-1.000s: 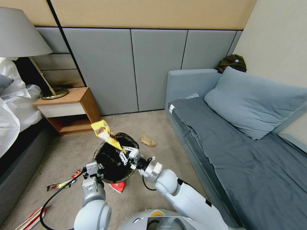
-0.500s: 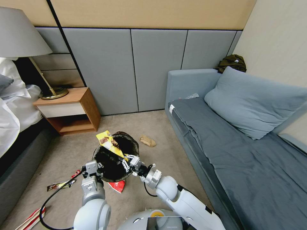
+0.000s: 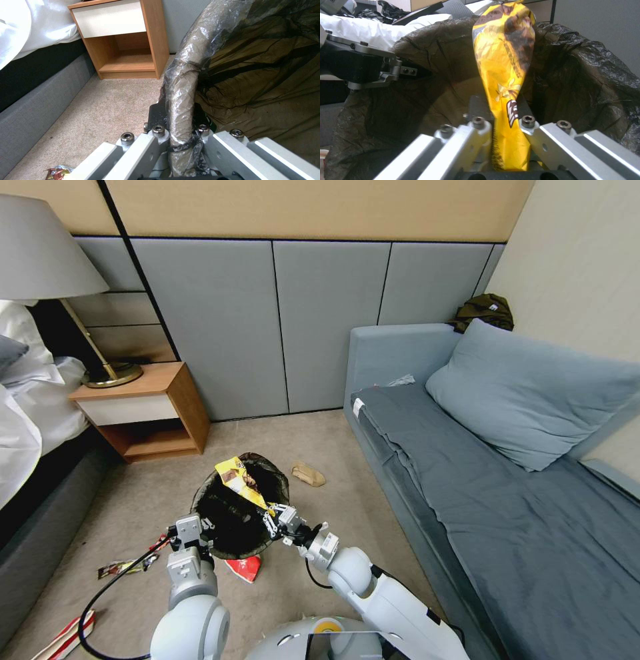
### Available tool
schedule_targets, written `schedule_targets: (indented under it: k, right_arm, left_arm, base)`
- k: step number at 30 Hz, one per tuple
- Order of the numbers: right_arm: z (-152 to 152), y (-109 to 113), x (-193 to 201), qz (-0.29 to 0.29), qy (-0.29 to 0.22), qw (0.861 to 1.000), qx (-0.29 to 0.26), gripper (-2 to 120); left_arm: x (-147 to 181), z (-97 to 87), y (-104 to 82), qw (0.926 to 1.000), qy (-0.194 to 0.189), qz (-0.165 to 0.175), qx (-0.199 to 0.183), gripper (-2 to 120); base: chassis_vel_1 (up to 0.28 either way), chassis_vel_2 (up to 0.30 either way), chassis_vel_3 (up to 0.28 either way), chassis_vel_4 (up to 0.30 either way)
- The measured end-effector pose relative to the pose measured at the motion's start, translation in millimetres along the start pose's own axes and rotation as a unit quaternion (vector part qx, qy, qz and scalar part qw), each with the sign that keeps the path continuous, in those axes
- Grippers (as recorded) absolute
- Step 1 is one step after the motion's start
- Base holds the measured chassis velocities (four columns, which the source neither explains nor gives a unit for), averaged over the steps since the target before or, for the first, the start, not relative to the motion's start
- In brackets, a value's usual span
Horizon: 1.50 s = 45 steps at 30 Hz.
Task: Pick up the trash bin, then pick up the garbage from the floor and place it into the trash bin.
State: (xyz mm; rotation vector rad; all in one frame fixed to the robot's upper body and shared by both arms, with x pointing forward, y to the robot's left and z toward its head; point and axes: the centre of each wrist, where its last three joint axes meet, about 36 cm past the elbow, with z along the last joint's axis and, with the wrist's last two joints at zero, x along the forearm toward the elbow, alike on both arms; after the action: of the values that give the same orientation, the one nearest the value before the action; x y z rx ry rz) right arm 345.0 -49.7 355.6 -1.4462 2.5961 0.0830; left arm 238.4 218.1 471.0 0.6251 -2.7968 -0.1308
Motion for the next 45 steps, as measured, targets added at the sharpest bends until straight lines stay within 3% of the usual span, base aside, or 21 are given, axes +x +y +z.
schedule_targets:
  k: [15, 19, 23, 27, 35, 45]
  right_arm:
    - [2.5, -0.9, 2.2, -0.003, 0.006, 1.0, 0.007, 71]
    - [2.5, -0.6, 2.4, -0.003, 0.006, 1.0, 0.007, 78]
    - [2.1, 1.1, 3.3, -0.005, 0.005, 1.0, 0.006, 98]
    - [0.4, 0.8, 4.0, -0.006, 0.004, 1.0, 0.007, 107]
    - [-7.1, 1.0, 7.9, -0.01, -0.007, 1.0, 0.018, 114]
    - [-65.6, -4.0, 9.8, 0.047, -0.069, 0.994, 0.07, 110]
  left_arm:
    - [-1.3, 1.8, -1.7, 1.0, 0.003, 0.0, 0.001, 0]
    - [-1.4, 1.8, -1.9, 1.0, 0.003, 0.0, 0.0, 0]
    - [-1.6, 2.2, -2.1, 1.0, 0.003, 0.0, -0.001, 0]
    - [-1.7, 2.3, -1.9, 1.0, 0.003, -0.001, -0.001, 0]
    - [0.7, 4.6, -3.4, 1.0, 0.007, -0.005, -0.002, 0]
    - [-1.0, 5.3, -2.5, 1.0, 0.005, -0.004, -0.005, 0]
  base:
    - [0.0, 0.0, 0.0, 0.0]
    - [0.0, 0.0, 0.0, 0.0]
    - [0.0, 0.0, 0.0, 0.0]
    - [0.0, 0.0, 0.0, 0.0]
    - [0.0, 0.0, 0.0, 0.0]
    - [0.0, 0.0, 0.0, 0.0]
